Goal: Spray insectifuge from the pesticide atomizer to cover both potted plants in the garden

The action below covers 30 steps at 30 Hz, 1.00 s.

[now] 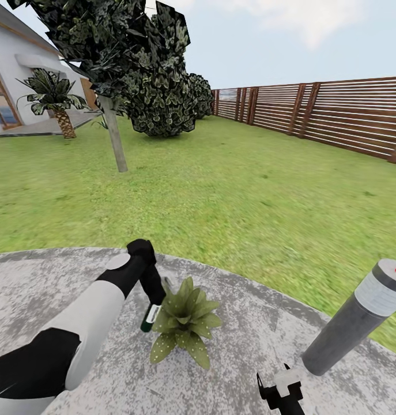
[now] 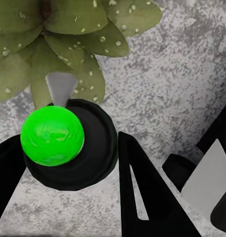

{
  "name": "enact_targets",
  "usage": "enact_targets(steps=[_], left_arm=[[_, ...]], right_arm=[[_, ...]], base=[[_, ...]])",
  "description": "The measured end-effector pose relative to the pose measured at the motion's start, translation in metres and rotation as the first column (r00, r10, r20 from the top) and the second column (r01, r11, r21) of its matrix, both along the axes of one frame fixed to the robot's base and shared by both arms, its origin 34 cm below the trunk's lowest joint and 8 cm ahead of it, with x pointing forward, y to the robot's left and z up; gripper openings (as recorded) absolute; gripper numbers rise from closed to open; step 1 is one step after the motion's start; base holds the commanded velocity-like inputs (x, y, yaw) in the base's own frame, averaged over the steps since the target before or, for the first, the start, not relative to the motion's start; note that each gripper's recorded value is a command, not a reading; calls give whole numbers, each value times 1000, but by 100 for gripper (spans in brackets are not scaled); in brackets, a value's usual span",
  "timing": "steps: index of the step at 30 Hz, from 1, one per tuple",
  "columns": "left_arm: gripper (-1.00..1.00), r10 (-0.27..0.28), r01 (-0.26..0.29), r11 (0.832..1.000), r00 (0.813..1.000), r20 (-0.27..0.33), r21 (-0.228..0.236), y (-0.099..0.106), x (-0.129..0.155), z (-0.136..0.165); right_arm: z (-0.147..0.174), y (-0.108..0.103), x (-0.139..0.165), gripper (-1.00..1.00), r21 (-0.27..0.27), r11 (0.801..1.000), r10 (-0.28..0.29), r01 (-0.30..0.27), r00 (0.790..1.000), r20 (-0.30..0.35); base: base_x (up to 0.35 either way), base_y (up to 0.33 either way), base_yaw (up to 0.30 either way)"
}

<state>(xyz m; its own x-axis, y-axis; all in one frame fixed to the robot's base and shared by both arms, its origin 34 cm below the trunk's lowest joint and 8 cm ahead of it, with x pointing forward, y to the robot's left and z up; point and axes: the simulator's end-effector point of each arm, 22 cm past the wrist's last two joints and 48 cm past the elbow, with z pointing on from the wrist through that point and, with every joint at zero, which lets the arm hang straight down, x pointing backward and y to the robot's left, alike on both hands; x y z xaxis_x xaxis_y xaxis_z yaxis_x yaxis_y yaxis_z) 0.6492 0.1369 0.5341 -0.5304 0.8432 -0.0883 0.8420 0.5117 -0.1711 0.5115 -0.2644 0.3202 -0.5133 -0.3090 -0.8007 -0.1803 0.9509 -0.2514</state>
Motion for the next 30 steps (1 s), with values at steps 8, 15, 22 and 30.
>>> enact_targets(steps=[8,15,22,30], left_arm=[[-100,187,-187,982,982,4,18,95,12,-4],[-100,422,-435,899,887,188,37,172,17,-61],[-100,548,-550,832,798,252,-66,194,27,-70],[-100,619,-609,780,720,314,-142,215,41,-68]], right_arm=[[0,4,0,100,6,1000,0,0,1000,0],[0,3,0,100,4,1000,1,-1,1000,0],[0,4,0,100,5,1000,1,-1,1000,0],[-1,4,0,100,5,1000,2,-2,1000,-2]], base=[[0,0,0],[0,0,0],[-13,0,160],[-290,34,272]])
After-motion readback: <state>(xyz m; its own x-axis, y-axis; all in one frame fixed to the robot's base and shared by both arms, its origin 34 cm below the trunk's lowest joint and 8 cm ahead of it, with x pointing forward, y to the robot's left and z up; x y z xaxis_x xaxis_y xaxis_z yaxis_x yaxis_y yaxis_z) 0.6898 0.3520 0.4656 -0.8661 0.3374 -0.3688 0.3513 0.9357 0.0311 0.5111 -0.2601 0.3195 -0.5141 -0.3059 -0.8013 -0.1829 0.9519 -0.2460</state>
